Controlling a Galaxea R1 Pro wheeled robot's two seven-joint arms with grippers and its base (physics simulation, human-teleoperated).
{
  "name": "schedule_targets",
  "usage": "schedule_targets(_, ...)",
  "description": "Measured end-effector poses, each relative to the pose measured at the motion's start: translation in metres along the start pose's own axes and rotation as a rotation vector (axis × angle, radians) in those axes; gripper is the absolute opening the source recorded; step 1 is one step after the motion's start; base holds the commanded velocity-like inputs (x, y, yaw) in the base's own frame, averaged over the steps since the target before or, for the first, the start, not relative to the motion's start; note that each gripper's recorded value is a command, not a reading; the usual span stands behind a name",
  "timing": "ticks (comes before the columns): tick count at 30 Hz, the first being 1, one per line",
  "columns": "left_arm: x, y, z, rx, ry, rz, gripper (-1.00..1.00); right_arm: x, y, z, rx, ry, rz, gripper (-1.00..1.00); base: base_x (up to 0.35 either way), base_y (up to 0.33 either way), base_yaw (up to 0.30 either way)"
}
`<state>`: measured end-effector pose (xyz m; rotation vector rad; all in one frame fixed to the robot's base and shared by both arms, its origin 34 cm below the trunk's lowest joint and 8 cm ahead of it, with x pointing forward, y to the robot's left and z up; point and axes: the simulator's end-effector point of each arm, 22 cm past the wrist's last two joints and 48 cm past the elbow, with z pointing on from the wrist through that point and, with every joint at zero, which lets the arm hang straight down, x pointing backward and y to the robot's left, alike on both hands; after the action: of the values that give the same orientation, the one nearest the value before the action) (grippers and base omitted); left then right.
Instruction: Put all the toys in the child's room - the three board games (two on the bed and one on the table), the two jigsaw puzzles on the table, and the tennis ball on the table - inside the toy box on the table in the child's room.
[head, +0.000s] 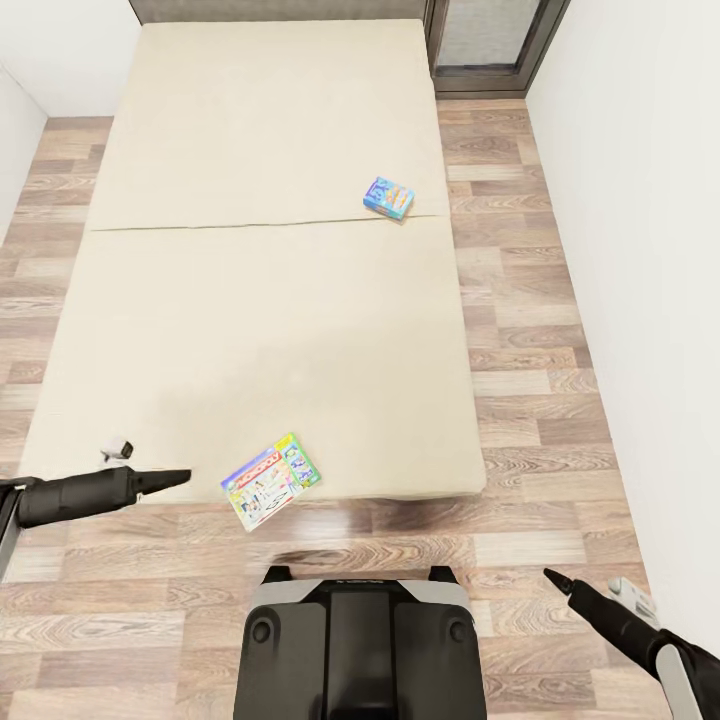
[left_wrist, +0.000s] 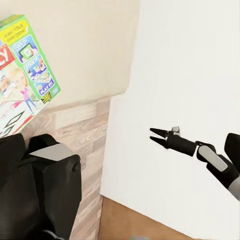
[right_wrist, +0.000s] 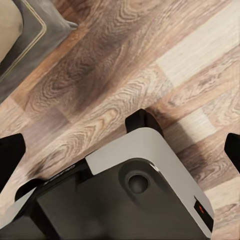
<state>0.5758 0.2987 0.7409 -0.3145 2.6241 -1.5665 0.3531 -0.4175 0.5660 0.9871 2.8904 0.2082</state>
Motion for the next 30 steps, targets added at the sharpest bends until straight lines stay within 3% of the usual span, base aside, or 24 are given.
schedule_targets(4, 0.010, 0.011, -0.021, -0.022, -0.052, -0.042, 1.00, -0.001, 0.010, -0.001, -0.049, -0.003, 0.002, 1.00, 0.000, 0.000, 0.000)
schedule_targets(11, 0.030, 0.016, -0.037, -0.004, -0.094, -0.086, 1.00, -0.004, 0.028, -0.004, -0.142, -0.006, 0.002, 1.00, 0.000, 0.000, 0.000)
schedule_targets(22, 0.055, 0.014, -0.044, 0.033, -0.112, -0.139, 1.00, -0.004, 0.036, -0.006, -0.177, -0.007, 0.002, 1.00, 0.000, 0.000, 0.000)
schedule_targets(30, 0.059, 0.011, -0.047, 0.043, -0.118, -0.145, 1.00, -0.006, 0.040, -0.007, -0.189, -0.012, 0.000, 1.00, 0.000, 0.000, 0.000)
